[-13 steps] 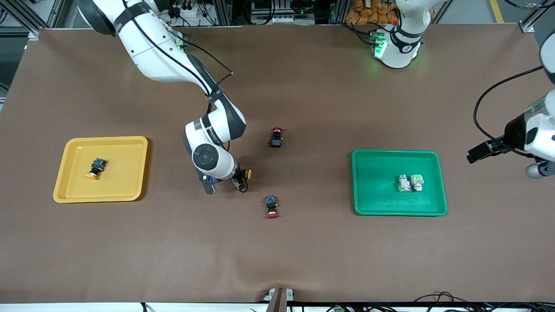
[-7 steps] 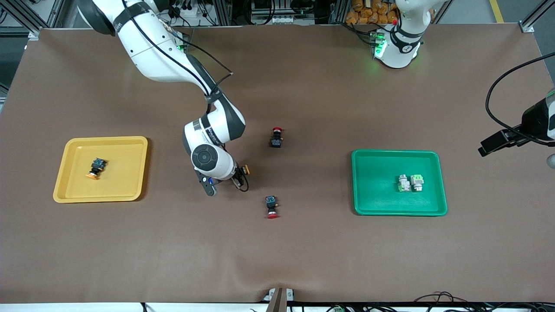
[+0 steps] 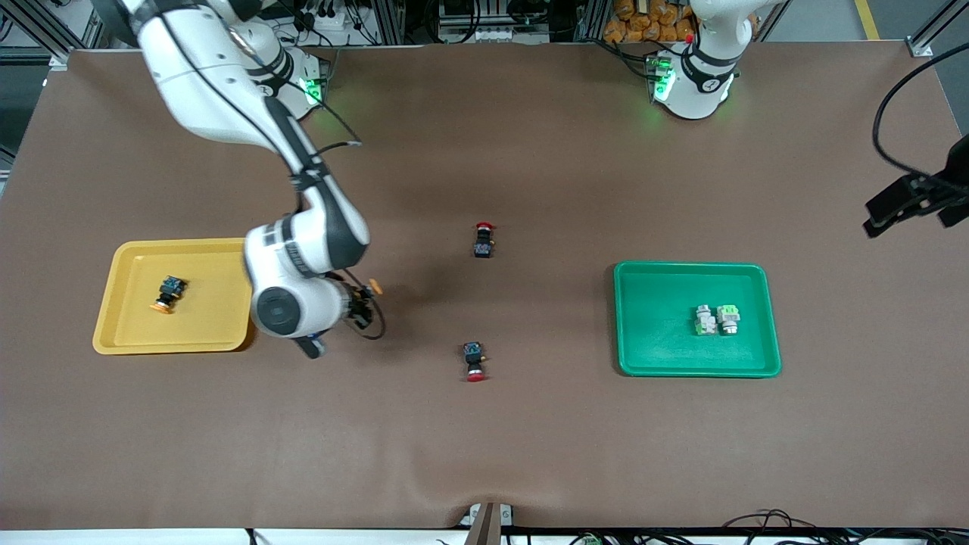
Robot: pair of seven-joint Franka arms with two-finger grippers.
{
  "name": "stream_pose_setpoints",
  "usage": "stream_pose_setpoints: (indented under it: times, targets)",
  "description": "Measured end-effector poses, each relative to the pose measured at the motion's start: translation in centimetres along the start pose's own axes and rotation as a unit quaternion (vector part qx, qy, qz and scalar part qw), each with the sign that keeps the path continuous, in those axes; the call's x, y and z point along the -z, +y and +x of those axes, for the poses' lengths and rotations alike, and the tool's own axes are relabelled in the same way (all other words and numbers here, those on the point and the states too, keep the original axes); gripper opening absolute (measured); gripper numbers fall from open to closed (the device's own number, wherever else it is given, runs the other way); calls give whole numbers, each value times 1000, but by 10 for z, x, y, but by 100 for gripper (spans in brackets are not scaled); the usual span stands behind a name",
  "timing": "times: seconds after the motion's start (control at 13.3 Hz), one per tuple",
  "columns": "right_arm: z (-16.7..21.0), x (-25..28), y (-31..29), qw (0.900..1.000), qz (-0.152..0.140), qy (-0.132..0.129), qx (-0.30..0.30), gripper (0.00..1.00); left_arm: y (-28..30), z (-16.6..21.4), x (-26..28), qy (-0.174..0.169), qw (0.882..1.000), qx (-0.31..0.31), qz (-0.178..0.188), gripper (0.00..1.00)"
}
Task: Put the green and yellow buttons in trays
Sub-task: 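Carry the yellow button into the yellow tray and open the right gripper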
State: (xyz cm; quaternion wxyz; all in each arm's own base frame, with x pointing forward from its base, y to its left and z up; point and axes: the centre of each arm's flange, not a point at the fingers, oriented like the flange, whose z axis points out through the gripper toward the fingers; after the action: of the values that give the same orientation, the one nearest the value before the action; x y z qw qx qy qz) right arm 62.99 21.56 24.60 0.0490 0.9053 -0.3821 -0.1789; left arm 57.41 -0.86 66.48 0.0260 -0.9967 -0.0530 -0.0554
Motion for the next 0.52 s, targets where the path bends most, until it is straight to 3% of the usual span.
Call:
stream_pose_setpoints:
  times: [0.3,0.52]
  targets:
    - [75,26,62,996,4,-33,83,35,-10,-17,15,-15,1000,-2,-17,100]
    - [124,24,105,988,16,-48,148,35,-4,-21,8,-24,1000,-8,-18,100]
